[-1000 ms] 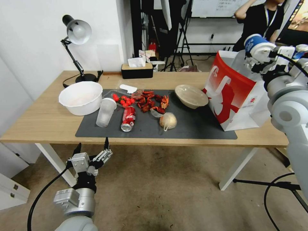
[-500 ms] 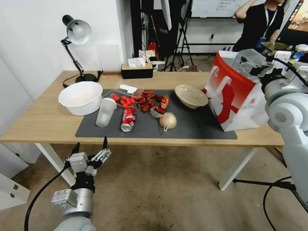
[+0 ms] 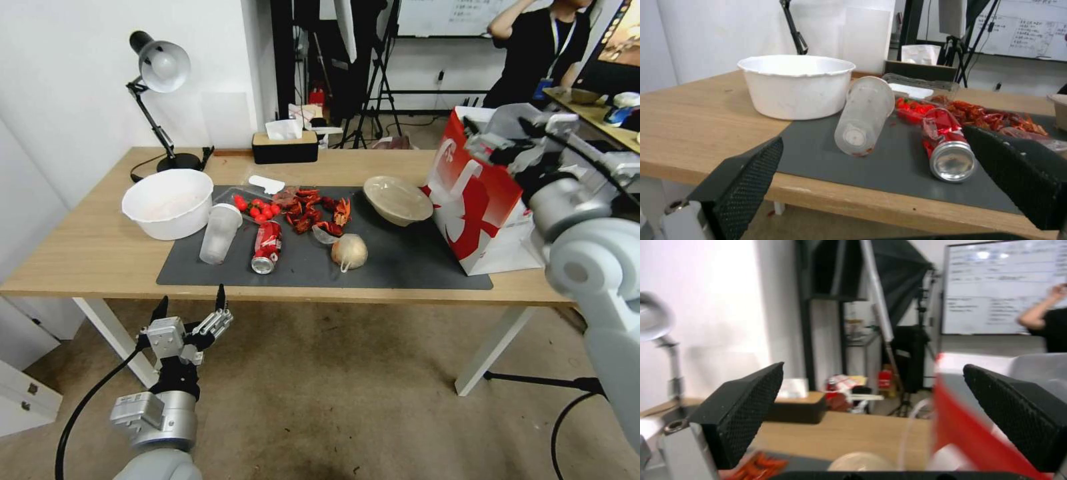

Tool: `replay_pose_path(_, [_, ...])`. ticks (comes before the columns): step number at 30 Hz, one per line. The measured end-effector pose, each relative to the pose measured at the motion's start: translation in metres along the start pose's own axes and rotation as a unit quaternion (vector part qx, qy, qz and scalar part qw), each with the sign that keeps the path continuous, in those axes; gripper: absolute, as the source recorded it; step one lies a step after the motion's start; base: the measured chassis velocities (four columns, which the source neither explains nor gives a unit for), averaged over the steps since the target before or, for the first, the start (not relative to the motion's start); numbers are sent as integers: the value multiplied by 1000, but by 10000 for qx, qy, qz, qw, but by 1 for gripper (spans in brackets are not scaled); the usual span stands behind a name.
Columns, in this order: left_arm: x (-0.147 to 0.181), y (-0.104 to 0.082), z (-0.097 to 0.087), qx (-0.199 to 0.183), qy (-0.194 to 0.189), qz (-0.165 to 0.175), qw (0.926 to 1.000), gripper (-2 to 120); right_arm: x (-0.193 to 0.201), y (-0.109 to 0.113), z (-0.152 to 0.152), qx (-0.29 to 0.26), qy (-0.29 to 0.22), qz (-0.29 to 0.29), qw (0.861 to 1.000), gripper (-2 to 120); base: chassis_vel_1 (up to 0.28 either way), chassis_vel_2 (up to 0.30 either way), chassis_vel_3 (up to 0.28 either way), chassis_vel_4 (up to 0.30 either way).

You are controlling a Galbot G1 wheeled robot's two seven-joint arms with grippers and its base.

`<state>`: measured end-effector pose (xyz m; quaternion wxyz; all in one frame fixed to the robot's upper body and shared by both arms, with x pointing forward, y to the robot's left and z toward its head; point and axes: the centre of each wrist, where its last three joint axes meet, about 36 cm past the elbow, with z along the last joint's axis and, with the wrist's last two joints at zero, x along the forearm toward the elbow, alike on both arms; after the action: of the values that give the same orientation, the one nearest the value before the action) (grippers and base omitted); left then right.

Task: Pick up the trash from the table and place it into the takeout bag.

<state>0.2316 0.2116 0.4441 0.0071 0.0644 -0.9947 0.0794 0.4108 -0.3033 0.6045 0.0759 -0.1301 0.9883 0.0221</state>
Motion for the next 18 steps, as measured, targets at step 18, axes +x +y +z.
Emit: replay_pose_path(18, [0,1,7,9,23,16,10000,100,102,42,108,-12,401,26,9992,100,0,0,0,0])
